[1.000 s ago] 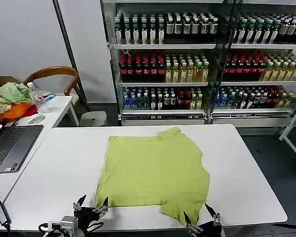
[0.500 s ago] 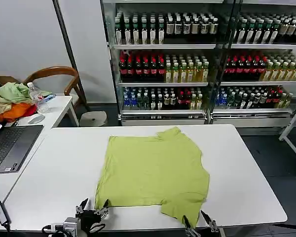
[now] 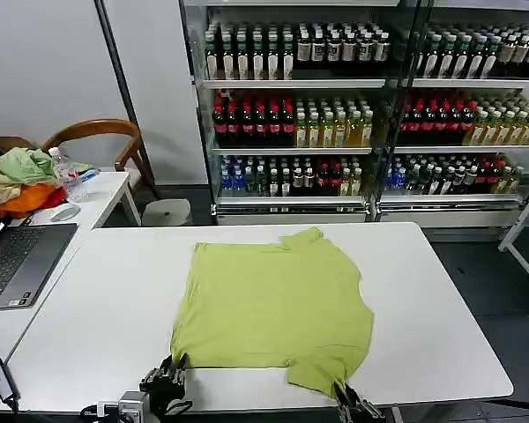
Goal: Fold and organize the clothes.
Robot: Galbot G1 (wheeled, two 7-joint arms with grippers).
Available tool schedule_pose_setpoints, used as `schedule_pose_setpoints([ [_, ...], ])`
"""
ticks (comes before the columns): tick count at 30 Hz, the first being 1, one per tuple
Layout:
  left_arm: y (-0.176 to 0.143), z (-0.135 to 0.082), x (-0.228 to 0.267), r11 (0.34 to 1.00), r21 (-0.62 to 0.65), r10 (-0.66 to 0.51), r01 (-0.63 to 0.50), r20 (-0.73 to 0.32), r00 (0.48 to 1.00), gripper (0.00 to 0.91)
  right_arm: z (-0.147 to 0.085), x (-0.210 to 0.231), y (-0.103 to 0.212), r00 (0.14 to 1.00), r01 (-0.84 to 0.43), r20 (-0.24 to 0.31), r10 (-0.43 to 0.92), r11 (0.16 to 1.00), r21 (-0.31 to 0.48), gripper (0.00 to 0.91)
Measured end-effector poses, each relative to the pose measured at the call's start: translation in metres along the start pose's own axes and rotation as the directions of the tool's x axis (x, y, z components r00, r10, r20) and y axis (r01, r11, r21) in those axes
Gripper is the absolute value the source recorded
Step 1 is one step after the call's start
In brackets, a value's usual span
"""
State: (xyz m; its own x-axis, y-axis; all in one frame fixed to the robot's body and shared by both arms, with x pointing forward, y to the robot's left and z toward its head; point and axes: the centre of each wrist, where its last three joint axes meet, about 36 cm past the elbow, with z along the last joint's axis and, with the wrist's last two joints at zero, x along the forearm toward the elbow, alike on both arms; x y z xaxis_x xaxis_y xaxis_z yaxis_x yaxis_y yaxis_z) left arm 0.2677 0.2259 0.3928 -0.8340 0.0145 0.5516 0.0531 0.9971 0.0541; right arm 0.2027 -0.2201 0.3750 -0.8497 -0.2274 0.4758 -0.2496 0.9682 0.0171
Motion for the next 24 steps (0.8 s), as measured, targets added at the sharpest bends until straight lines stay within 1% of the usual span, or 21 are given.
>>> schedule_pose_setpoints([
  [3, 0.001, -0.003, 0.001, 1.000, 0.001, 0.010, -0.010, 0.013, 1.000, 0.040, -0.009, -0.001, -0.001, 1.000, 0.004, 0.011, -0.004, 1.000, -0.002, 0.000],
  [10, 0.006, -0.018, 0.000, 0.999, 0.001, 0.039, -0.039, 0.078, 0.996, 0.040, -0.034, -0.014, -0.011, 0.998, 0.011, 0.063, -0.010, 1.000, -0.015, 0.000],
  [17, 0.017, -0.032, -0.016, 0.997, 0.012, 0.078, -0.080, 0.126, 0.989, 0.040, -0.059, -0.048, -0.025, 0.995, 0.020, 0.098, -0.016, 0.999, -0.042, 0.000],
  [24, 0.023, -0.043, -0.040, 0.990, 0.030, 0.132, -0.138, 0.157, 0.979, 0.040, -0.085, -0.086, -0.041, 0.992, 0.015, 0.126, -0.010, 0.999, -0.040, 0.000],
])
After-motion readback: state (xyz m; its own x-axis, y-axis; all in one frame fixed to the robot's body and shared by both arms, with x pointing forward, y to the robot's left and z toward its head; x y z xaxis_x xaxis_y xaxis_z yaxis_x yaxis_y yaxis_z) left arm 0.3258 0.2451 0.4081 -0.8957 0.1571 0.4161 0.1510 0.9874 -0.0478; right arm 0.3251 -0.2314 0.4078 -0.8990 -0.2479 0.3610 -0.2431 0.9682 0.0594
